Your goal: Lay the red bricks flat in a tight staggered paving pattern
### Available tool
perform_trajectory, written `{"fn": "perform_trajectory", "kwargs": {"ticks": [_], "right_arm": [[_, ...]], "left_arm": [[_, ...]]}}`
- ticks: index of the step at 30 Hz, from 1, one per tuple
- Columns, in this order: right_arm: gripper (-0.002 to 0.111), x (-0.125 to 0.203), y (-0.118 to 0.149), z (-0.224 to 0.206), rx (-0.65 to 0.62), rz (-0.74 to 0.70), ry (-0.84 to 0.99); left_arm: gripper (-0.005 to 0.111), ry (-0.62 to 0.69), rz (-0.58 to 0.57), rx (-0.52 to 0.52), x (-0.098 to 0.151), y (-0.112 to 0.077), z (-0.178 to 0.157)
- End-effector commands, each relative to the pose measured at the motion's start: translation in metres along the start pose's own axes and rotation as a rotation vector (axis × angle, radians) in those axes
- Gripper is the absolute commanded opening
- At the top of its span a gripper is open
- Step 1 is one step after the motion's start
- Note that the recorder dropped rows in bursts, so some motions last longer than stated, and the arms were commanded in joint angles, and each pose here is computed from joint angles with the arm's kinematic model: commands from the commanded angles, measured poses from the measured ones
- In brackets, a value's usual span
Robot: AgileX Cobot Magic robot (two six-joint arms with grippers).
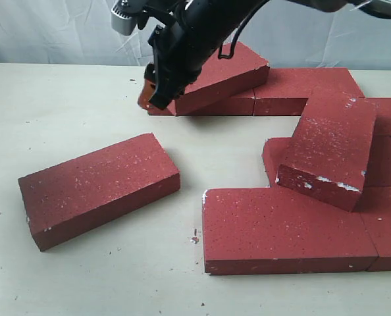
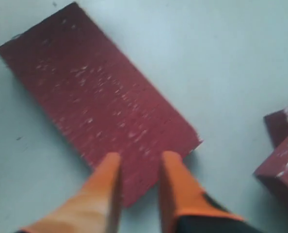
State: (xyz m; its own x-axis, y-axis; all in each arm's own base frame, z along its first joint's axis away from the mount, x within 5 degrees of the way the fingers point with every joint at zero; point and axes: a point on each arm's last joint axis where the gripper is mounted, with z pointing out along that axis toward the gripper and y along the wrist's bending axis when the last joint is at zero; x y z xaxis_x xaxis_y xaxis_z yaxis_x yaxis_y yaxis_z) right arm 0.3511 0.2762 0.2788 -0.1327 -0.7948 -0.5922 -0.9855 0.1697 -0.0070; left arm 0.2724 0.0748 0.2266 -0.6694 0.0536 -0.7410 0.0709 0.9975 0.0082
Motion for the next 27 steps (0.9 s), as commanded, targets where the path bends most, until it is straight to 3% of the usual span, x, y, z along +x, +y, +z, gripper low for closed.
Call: {"fn": "perform_trajectory", "kwargs": {"ticks": [1,5,8,10,15,24,27], "right_arm": [[0.001,0.009,0.015,-0.009,-0.114,0.093,0.125],[0.001,0.022,0.020,0.003,-0.158,0.125,0.161],[0.001,0.030,0.010,0.019,-0.043,0.133,0.129],[0.001,0.038,0.001,0.032,0.045,0.135,0.110],[0.001,0.055,-0.011,0.057,0.117,0.141,0.161],[0.001,0.086,-0.030,0.089,0.172,0.198,0.248],[0.001,0.090,-0.035,0.100,0.197,0.203,0.230]], "left_arm": [[0.000,0.031,-0.025,0.084,0.005,-0.007,0.004],[0.000,0.151,0.037,0.331,0.018,-0.027,0.004],[0.000,0.219,0.089,0.425,0.025,-0.034,-0.001],[0.000,0.210,0.082,0.367,0.027,-0.030,0.002],[0.000,0.286,0.072,0.268,0.044,-0.024,0.006],[0.000,0.402,0.013,0.326,0.065,-0.023,0.034],[0.000,0.504,-0.025,0.410,0.085,-0.025,0.052]]}}
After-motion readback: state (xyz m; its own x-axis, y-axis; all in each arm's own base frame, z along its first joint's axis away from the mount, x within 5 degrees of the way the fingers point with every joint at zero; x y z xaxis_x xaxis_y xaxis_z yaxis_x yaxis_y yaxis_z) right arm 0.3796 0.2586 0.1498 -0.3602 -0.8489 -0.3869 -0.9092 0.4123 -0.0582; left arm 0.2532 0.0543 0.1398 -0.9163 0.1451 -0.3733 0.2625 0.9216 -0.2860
